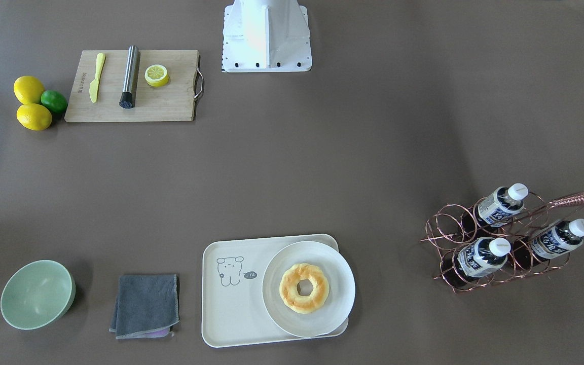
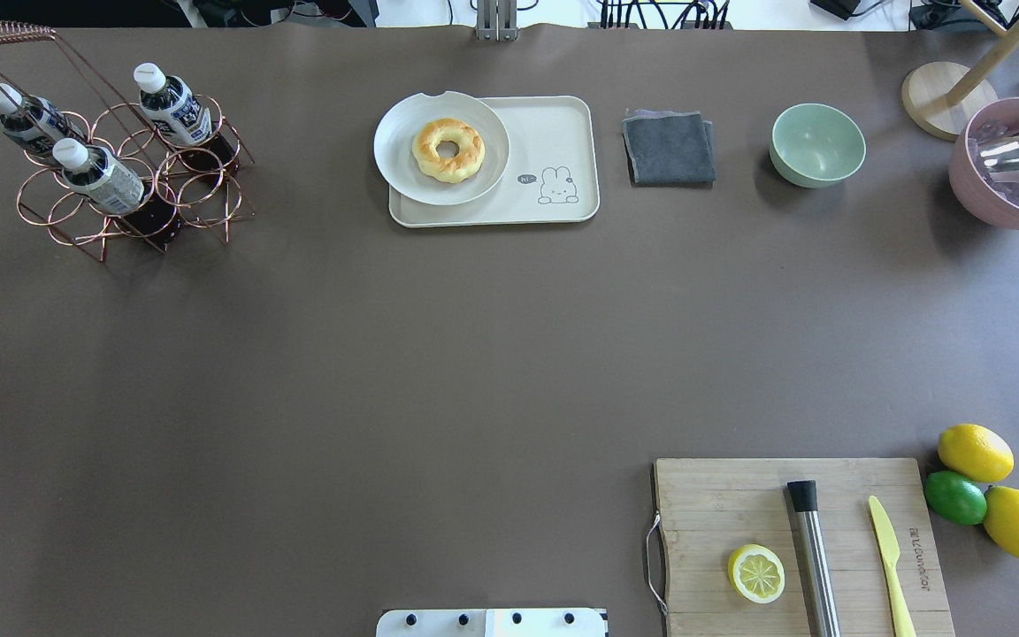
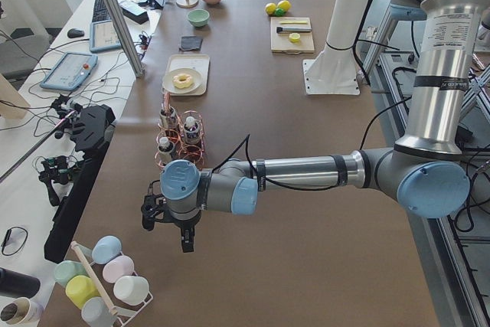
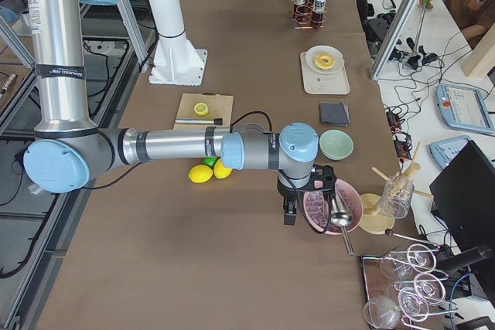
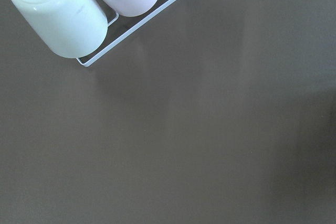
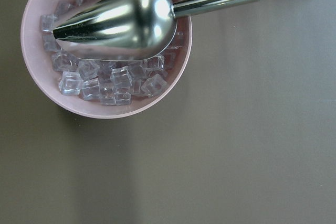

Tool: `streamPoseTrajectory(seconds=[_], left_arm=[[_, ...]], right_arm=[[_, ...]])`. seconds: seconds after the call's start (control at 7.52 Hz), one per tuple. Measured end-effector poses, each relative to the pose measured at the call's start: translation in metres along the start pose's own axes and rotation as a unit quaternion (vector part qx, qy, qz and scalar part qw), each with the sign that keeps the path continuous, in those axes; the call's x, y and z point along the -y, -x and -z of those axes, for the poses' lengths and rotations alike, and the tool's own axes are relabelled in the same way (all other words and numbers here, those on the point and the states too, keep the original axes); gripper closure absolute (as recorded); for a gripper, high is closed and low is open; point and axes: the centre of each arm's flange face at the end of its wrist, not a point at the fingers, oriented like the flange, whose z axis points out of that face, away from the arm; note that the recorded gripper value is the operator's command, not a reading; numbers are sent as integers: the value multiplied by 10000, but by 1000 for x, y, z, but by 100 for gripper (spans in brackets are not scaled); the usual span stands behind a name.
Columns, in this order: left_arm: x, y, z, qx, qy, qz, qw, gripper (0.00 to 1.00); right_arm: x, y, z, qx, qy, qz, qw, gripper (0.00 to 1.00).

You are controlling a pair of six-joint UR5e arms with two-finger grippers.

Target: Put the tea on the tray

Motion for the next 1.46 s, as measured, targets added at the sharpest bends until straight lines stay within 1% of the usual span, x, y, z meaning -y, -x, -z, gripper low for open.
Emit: streamPoseTrajectory(seconds=[1.46], left_arm=[[4,-7,3,-6,-37,-29,10000,2]], right_arm=[[1,1,1,7,-16,28,10000,0]])
